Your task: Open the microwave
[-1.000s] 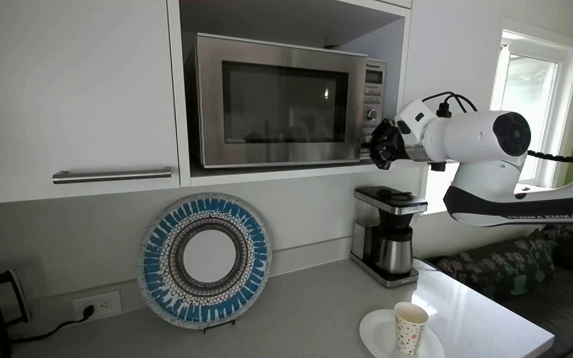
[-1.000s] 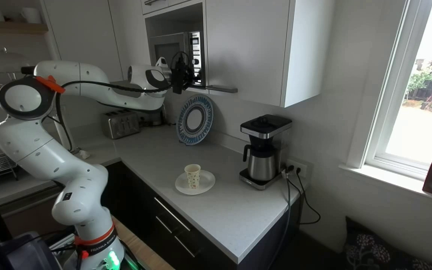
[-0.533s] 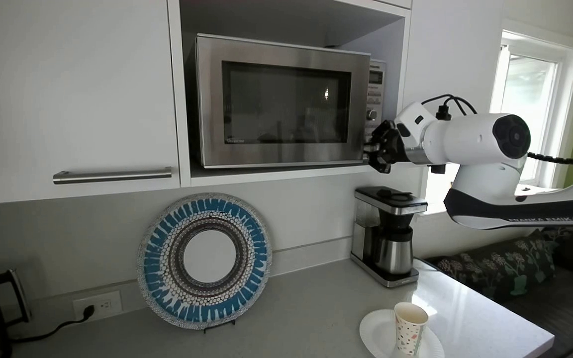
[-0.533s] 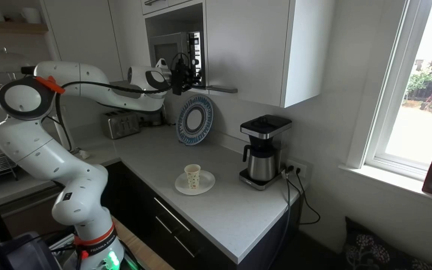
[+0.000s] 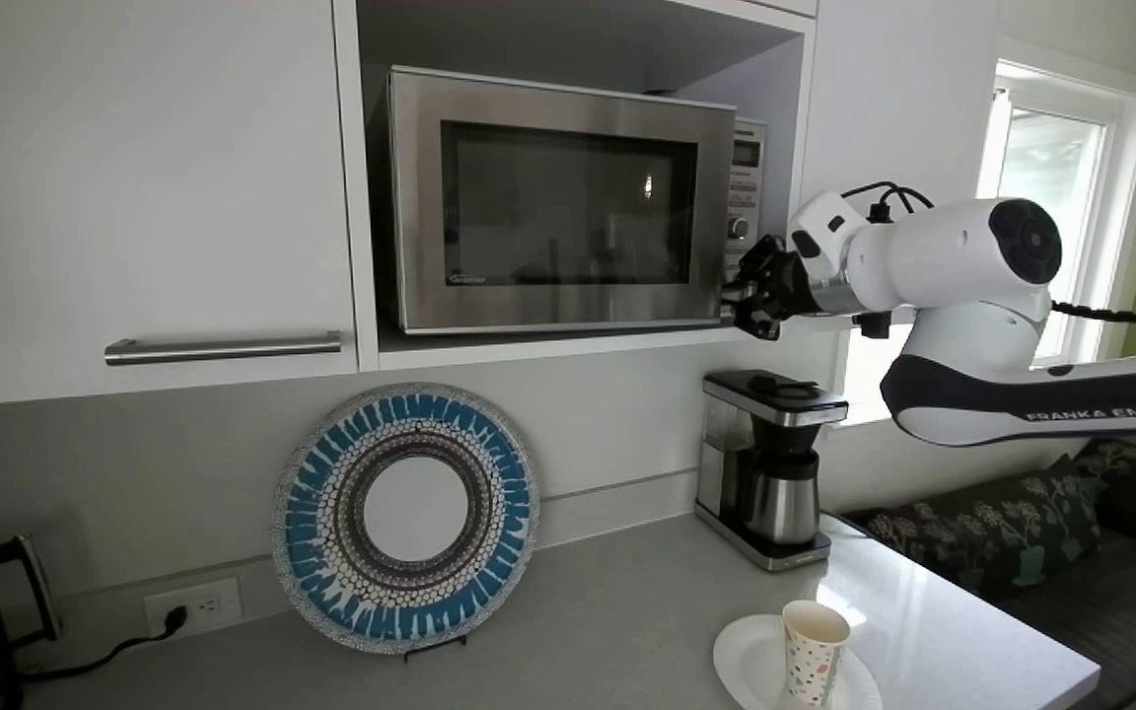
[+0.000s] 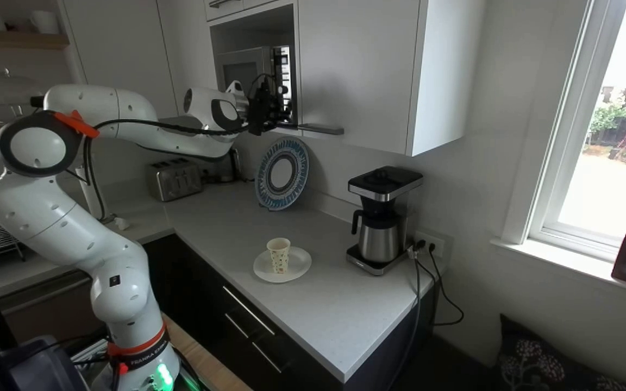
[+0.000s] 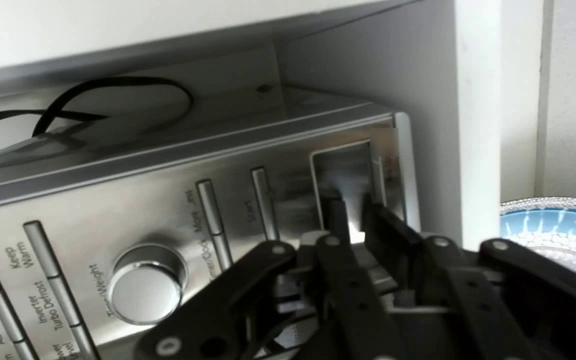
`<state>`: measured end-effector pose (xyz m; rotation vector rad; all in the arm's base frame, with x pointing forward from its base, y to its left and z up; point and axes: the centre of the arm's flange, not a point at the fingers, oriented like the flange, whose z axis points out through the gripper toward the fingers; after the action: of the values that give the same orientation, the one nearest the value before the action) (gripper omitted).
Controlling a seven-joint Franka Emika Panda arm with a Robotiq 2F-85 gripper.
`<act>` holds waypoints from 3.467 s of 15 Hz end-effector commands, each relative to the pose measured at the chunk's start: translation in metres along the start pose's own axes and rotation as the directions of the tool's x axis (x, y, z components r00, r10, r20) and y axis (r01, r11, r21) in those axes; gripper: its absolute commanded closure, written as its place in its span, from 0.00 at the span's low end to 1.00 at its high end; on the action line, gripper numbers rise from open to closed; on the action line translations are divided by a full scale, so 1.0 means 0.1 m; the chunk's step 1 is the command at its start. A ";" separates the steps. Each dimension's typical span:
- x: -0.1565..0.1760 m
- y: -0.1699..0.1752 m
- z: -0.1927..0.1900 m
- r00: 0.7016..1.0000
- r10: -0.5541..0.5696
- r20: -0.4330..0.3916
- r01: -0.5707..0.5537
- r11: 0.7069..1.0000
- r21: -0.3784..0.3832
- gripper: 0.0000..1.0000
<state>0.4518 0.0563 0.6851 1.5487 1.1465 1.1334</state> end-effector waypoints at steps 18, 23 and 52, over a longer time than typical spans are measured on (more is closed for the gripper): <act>-0.21 0.64 -0.71 0.943 0.182 0.280 -0.274 0.900 0.339 0.53; -0.14 0.71 -0.70 0.893 0.362 0.268 -0.447 0.790 0.419 0.53; -0.77 1.10 -1.64 0.694 0.666 0.274 -0.687 0.499 0.528 0.53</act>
<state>0.3141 -0.0172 0.8136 2.6549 0.8615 1.2328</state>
